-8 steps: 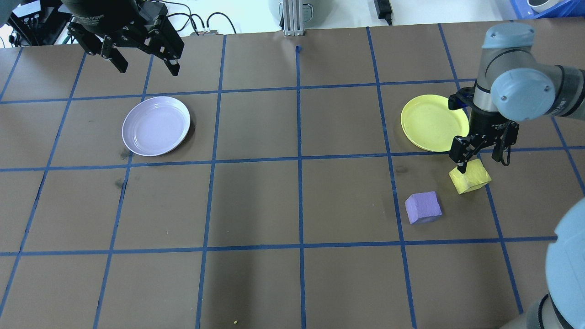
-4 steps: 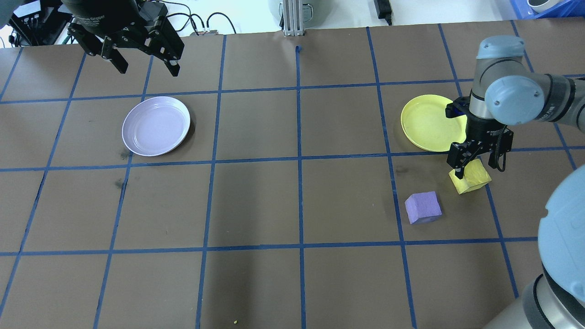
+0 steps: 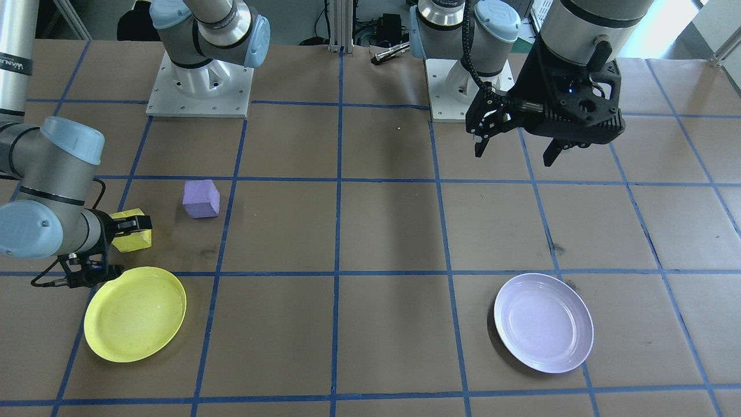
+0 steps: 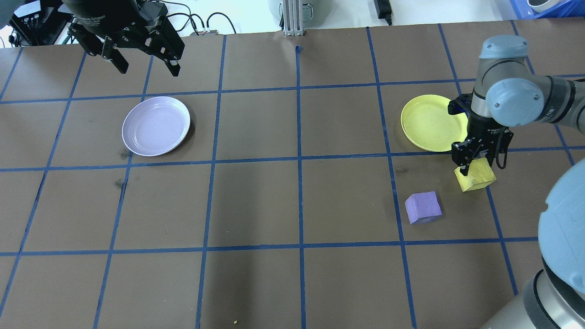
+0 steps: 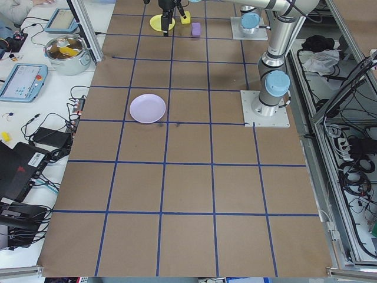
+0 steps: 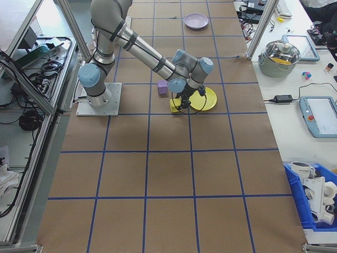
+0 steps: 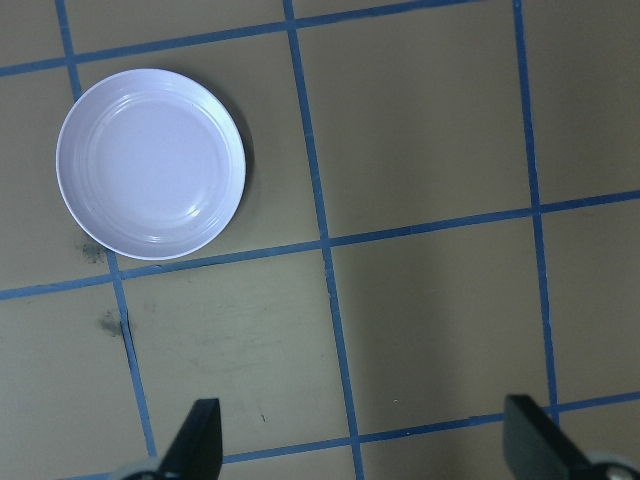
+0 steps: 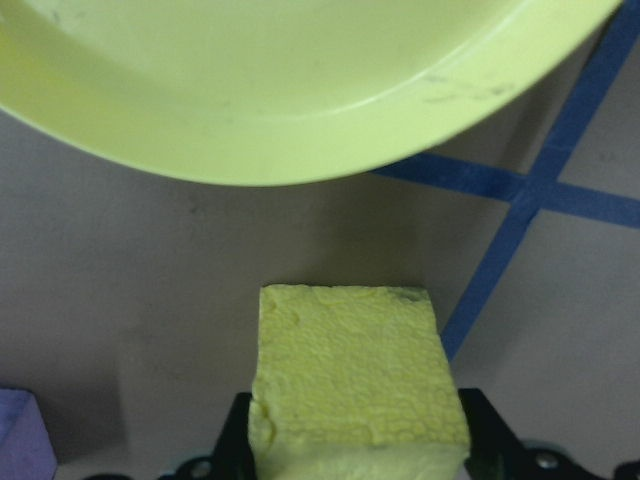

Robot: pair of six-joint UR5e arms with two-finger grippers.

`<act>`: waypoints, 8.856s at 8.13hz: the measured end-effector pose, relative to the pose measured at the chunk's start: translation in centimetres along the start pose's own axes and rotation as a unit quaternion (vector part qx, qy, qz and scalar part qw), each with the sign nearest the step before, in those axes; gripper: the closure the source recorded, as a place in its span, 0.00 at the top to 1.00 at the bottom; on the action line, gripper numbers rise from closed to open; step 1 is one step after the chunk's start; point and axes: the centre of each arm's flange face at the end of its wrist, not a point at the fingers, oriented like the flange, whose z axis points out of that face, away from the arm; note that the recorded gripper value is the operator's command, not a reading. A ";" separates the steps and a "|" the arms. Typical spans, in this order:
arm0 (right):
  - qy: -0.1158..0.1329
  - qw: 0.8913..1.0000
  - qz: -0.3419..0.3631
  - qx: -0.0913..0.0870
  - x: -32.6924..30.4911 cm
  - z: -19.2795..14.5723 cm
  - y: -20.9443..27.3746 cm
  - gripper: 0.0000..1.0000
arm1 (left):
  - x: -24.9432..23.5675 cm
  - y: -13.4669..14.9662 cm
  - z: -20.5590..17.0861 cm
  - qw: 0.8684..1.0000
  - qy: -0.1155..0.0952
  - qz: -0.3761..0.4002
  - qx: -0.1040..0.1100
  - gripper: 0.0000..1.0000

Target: Sort blocks by color into plates

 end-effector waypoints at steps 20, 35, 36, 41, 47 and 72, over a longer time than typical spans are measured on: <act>-0.030 0.989 0.023 0.140 -2.3 -10.2 -5.8 1.00 | 0.3 1.1 -1.2 1.000 0.009 0.003 0.028 1.00; -0.105 0.991 0.045 -0.068 -12.3 2.4 3.6 0.45 | -0.3 5.2 -3.2 0.996 -0.052 -0.054 0.051 1.00; -0.107 0.991 0.046 -0.070 -12.6 3.1 3.7 0.00 | -0.3 5.6 -3.8 0.995 -0.054 -0.057 0.056 1.00; -0.105 0.991 0.079 -0.038 -12.4 1.4 3.9 0.00 | 0.0 7.6 -4.4 0.994 -0.053 -0.074 0.061 1.00; -0.203 0.968 0.137 0.060 -20.3 -10.6 4.1 0.00 | 1.4 8.7 -5.9 0.994 -0.022 -0.068 0.080 1.00; -0.109 0.974 -0.013 0.200 -24.1 -19.8 2.7 1.00 | 2.3 19.1 -5.1 0.996 0.009 -0.083 0.025 1.00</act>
